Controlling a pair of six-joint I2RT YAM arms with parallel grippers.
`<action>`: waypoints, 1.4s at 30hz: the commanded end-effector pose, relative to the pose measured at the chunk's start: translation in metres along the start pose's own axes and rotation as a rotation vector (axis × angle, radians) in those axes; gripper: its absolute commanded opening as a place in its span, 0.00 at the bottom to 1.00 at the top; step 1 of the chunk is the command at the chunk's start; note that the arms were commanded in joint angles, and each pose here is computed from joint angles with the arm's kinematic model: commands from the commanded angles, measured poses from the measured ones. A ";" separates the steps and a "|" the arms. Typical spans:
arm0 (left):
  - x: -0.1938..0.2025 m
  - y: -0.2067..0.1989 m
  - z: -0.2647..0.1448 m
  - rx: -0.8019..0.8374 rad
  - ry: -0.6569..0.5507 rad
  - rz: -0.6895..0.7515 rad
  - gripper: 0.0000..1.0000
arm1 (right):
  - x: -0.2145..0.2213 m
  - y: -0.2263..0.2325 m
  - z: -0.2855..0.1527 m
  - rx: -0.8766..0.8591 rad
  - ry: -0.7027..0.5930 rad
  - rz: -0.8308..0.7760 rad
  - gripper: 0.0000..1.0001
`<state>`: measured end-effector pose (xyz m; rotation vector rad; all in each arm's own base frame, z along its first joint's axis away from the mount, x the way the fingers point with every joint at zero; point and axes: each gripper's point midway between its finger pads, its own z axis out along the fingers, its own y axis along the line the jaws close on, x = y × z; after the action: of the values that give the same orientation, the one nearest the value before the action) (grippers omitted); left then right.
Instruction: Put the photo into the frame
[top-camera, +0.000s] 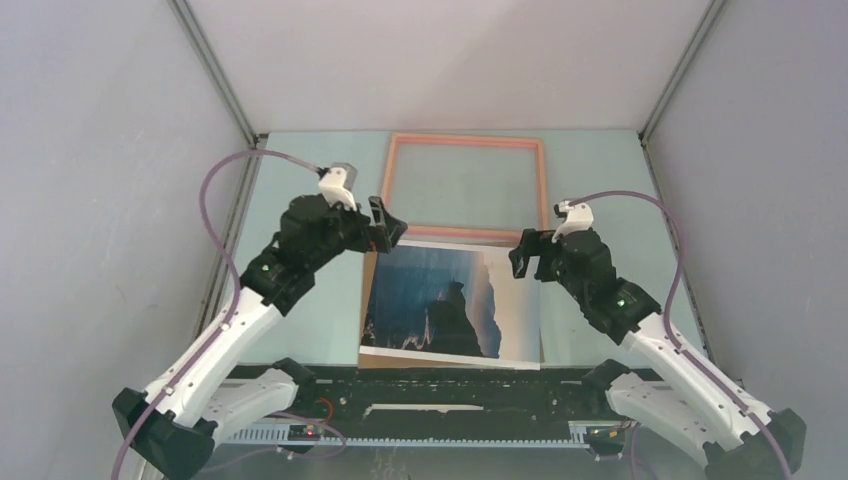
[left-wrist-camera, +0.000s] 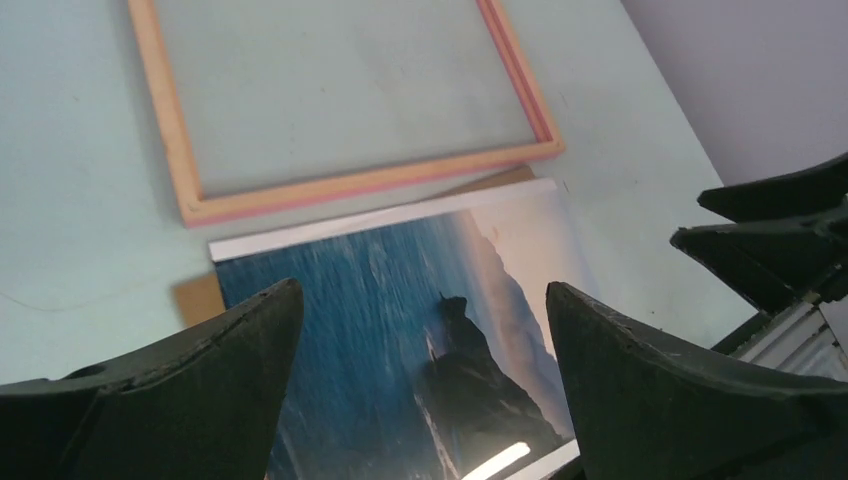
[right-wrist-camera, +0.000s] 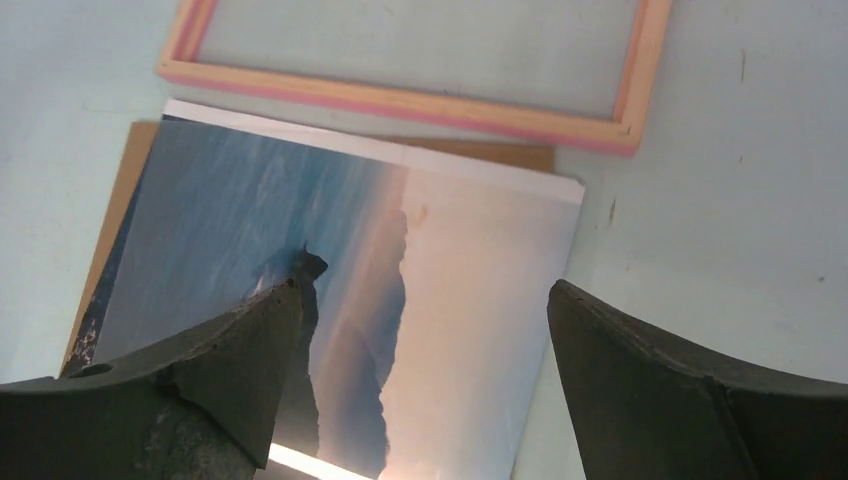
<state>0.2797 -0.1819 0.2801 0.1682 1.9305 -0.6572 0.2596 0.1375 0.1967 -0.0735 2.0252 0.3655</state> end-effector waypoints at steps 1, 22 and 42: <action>0.032 0.002 0.014 -0.039 0.007 -0.069 1.00 | 0.005 0.001 0.014 -0.040 0.003 0.119 1.00; 0.181 0.056 0.065 -0.209 0.311 -0.466 1.00 | 0.103 -0.066 0.055 -0.249 0.368 0.820 0.95; 0.223 0.073 0.070 -0.258 0.410 -0.537 1.00 | 0.130 -0.105 0.054 -0.097 0.438 0.949 0.95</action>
<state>0.2708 -0.1968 0.0467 -0.4020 2.4443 -0.7416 0.2659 0.0648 0.0420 0.8265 2.3301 1.0856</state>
